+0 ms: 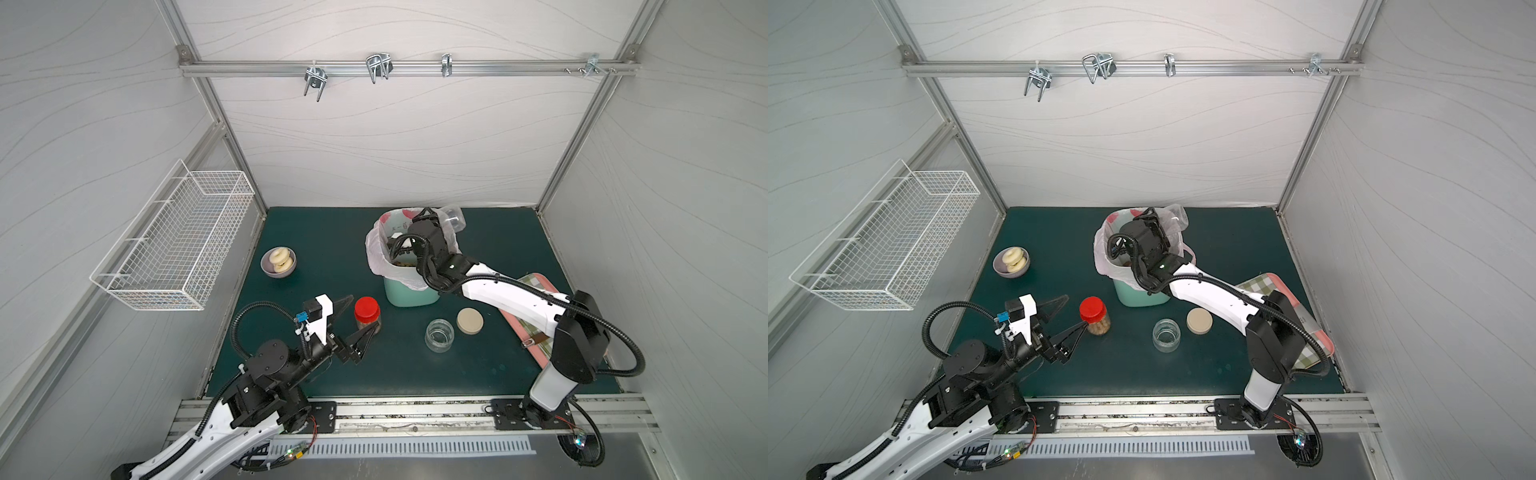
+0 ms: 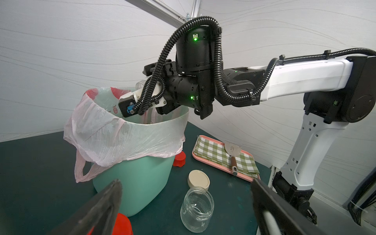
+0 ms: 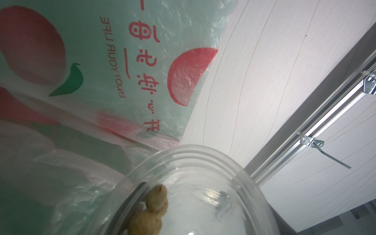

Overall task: Empty moldy peanuts from jars
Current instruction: Pour the moldy peanuts from the jar into the trash bin.

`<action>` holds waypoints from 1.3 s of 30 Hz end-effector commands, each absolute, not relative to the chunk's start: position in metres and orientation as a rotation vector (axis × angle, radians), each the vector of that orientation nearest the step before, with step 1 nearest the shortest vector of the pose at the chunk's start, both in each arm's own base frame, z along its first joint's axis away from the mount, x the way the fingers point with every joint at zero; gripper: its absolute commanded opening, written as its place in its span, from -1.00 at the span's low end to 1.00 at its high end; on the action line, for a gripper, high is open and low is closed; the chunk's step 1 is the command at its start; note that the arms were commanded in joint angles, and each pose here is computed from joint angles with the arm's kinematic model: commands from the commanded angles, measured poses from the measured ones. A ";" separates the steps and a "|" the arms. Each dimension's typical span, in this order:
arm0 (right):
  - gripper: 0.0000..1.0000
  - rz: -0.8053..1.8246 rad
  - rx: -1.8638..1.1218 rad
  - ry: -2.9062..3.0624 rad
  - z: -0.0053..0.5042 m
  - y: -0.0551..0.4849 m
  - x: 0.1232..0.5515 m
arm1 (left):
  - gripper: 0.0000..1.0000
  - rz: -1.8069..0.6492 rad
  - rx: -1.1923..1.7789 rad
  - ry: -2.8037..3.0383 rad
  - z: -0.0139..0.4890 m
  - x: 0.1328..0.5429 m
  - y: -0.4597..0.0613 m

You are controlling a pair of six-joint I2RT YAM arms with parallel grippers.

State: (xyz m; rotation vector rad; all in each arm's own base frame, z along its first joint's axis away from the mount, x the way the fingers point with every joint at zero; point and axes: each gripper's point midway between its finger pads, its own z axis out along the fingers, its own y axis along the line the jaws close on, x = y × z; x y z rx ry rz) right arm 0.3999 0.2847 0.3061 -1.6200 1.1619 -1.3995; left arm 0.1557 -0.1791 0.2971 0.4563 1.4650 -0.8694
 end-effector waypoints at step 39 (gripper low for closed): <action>-1.00 -0.052 -0.970 1.512 0.413 0.228 0.298 | 0.99 -0.864 0.453 1.454 0.302 0.163 -0.186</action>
